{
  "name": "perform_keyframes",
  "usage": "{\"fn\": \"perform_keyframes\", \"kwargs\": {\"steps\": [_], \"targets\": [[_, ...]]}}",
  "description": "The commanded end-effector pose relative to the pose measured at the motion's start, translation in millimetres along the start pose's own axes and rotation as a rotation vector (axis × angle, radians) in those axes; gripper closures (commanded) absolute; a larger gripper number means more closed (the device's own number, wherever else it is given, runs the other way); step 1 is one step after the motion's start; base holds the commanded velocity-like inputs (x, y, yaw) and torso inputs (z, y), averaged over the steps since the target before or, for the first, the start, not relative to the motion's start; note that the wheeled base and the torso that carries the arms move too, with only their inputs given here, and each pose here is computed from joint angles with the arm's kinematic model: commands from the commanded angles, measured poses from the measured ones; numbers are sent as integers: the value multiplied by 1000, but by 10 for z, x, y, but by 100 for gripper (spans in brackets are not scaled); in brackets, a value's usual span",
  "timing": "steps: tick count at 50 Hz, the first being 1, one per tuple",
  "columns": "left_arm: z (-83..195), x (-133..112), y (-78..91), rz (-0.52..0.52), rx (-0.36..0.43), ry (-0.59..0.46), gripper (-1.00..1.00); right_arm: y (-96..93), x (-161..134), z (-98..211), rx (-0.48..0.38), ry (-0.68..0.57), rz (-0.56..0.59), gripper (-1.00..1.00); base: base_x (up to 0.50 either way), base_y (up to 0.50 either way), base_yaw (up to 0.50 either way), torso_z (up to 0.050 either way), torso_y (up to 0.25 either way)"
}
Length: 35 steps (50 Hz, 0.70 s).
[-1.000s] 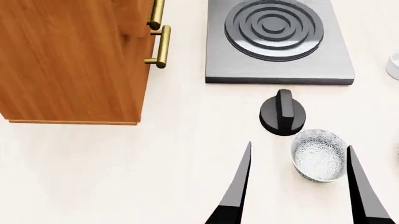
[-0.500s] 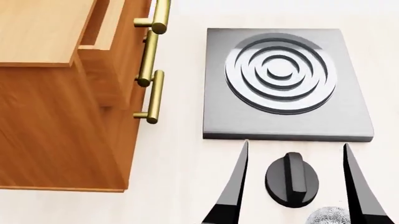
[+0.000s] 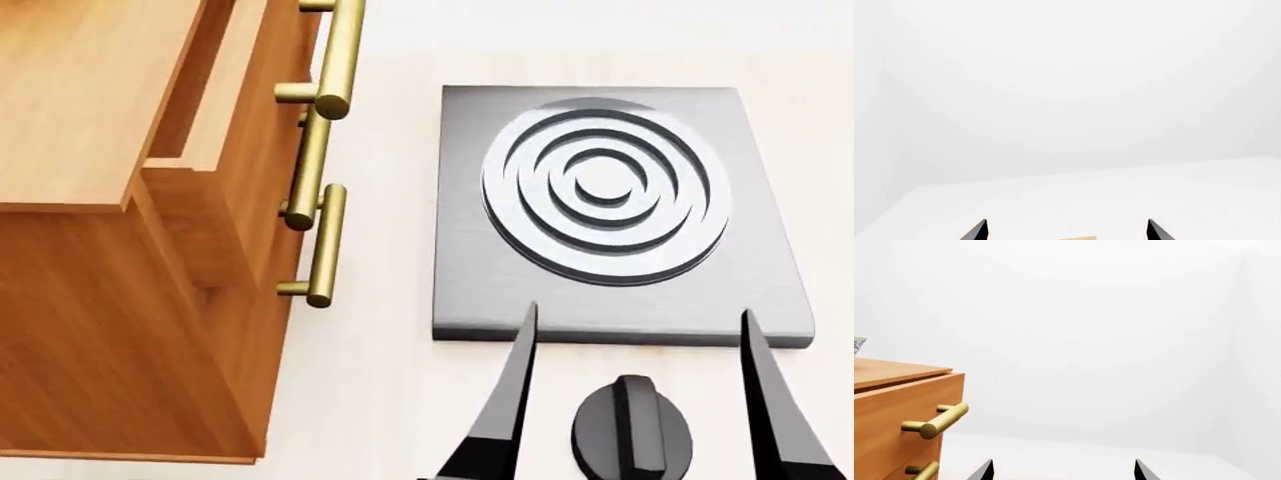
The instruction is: Pick the akita bowl on the wooden cabinet and place it on the plate.
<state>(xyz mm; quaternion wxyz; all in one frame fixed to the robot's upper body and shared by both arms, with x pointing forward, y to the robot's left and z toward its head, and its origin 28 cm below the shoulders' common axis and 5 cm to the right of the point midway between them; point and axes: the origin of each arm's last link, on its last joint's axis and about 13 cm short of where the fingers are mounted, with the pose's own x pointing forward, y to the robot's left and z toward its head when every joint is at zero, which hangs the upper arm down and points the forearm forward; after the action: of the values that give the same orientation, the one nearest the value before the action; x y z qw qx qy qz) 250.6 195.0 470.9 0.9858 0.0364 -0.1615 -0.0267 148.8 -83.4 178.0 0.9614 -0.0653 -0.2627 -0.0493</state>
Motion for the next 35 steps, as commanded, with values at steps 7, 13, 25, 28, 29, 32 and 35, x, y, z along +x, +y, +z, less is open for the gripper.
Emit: {"fn": "perform_keyframes", "kwargs": {"steps": [7,13,25,28,29,32,35], "targets": [[25,-4,10,2,2,-3,-100,4,2,-9,4,10,-2,-100,0,0,0,0,0],[94,24,-10,-1,11,-11,-100,17,2,-27,5,16,3,-100,0,0,0,0,0],[284,222,-76,-26,17,-8,-100,2,-12,-67,7,27,-5,-100,0,0,0,0,0],[292,294,-78,-25,22,3,-100,-8,-16,-65,5,26,-9,-100,0,0,0,0,0],[292,321,-77,-25,24,9,-100,-12,-16,-65,4,26,-10,-100,0,0,0,0,0],[291,393,-71,-17,30,25,-100,-16,-17,-65,4,27,-13,-100,0,0,0,0,0],[295,470,-60,-12,36,39,-100,-20,-21,-64,2,27,-14,-100,0,0,0,0,0]]}}
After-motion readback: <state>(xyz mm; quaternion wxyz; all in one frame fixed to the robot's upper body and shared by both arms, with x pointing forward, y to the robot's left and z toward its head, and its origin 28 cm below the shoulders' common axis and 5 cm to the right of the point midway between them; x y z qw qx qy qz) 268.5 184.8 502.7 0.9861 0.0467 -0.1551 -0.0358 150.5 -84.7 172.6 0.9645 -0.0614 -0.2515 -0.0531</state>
